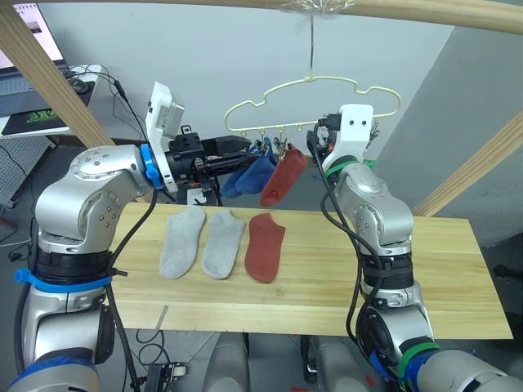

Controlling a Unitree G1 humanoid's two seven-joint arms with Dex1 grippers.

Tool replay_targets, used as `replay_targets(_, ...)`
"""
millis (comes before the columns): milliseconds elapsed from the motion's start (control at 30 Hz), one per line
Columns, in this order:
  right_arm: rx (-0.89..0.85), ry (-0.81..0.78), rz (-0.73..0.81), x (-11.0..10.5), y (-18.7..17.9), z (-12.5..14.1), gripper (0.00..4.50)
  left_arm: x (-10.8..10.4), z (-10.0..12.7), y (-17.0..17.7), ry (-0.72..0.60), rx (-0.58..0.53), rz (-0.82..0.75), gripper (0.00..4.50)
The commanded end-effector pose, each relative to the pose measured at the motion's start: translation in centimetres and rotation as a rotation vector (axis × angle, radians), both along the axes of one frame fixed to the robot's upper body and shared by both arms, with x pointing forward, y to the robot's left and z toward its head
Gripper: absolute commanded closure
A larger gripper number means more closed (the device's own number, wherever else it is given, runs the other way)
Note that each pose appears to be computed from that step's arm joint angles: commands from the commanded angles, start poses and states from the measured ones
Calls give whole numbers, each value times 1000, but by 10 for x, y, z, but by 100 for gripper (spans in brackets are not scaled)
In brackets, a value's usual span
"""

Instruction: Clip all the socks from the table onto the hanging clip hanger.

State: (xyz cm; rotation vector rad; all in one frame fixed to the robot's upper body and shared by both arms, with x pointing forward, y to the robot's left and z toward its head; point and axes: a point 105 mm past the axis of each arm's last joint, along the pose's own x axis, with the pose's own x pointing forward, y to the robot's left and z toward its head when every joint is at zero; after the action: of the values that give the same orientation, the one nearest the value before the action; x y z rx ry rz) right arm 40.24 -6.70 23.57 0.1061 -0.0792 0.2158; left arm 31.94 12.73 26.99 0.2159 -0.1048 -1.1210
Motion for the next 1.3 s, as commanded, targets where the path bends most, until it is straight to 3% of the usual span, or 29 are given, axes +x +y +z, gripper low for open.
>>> replay_targets(33,17,-72,-11,0,-5,20,204,-7,12,1,-57,1,1,288)
replay_targets(333,13,-78,-27,3,-9,23,204,-7,11,1,-55,2,7,288)
replay_targets(433,3,-75,-42,4,-11,22,267,-7,11,1,-55,3,7,288)
replay_targets(567,2,-71,-55,4,-14,22,396,-7,10,0,-56,5,12,288)
replay_targets(633,4,-68,-63,5,-16,21,436,-4,7,0,-36,10,30,288)
replay_targets(867,11,-66,-72,5,-18,21,436,0,-20,-3,69,72,75,288)
replay_targets(967,15,-64,-72,6,-18,22,436,2,-32,-4,95,80,91,230)
replay_targets(1200,25,-65,-59,5,-15,25,436,13,-74,-7,126,163,151,14)
replay_targets(1300,31,-66,-54,5,-15,26,436,21,-92,-5,134,204,209,3)
